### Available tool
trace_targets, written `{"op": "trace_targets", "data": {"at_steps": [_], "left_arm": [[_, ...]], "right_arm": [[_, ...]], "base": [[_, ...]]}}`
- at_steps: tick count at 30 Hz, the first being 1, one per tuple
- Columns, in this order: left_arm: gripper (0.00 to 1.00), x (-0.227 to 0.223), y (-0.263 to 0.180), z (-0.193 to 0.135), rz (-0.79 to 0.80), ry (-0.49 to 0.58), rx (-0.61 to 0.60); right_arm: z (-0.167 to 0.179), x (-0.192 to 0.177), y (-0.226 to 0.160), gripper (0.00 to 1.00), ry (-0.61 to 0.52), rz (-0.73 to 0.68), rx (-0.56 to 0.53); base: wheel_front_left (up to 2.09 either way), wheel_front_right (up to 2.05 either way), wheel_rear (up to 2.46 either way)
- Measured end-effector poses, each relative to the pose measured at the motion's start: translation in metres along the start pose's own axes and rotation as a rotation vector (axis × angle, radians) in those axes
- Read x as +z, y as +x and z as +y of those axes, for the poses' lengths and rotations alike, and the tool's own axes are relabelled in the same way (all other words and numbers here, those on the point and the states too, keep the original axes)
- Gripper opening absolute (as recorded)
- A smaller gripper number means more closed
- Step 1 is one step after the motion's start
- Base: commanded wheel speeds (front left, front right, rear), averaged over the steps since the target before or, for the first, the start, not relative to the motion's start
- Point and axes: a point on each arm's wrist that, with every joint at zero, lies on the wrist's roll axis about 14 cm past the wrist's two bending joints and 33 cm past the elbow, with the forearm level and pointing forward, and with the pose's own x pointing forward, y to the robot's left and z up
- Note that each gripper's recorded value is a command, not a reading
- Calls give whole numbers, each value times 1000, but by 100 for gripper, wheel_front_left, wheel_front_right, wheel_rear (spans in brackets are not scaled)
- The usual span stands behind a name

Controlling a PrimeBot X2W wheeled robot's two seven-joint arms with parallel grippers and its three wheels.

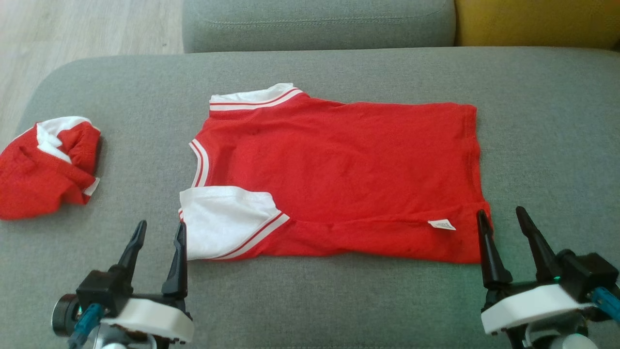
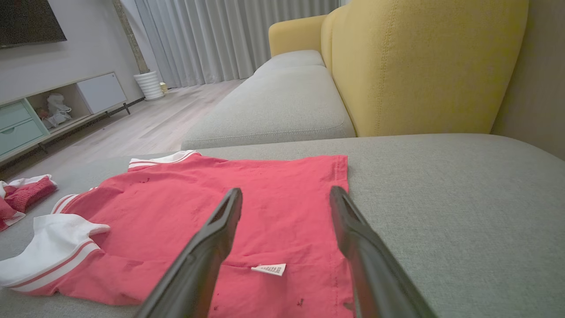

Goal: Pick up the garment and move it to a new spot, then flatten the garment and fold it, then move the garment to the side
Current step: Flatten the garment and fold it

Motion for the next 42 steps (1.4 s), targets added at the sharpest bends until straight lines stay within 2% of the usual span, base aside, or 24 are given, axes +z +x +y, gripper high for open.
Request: {"op": "trace_targets", "data": {"at_steps": [12, 20, 28, 34, 35, 36, 37, 38, 42], "left_arm": [[100, -14, -1, -3, 49, -32, -10], [100, -60, 10, -14, 246, -129, -48], [100, -112, 14, -7, 470, -212, -14], [100, -123, 23, -9, 535, -261, -29], [100, -124, 24, -10, 542, -265, -33], [100, -124, 26, -10, 545, -268, -38], [38, -124, 27, -9, 550, -270, -38], [0, -125, 27, -8, 553, -269, -38], [0, -124, 29, -5, 545, -258, -43]], "right_arm": [[-7, -12, -1, 100, 14, 44, -21], [-31, -56, 13, 100, 20, 244, -86], [-41, -101, 16, 100, 76, 475, -112], [-40, -119, 9, 100, 140, 593, -115], [-40, -120, 9, 64, 147, 599, -116], [-41, -119, 10, 18, 152, 600, -116], [-41, -120, 10, 0, 153, 604, -117], [-41, -120, 10, 0, 158, 612, -118], [-40, -120, 12, 0, 173, 609, -115]], "base": [[0, 0, 0], [0, 0, 0], [0, 0, 0], [0, 0, 0], [0, 0, 0], [0, 0, 0], [0, 0, 0], [0, 0, 0], [0, 0, 0]]}}
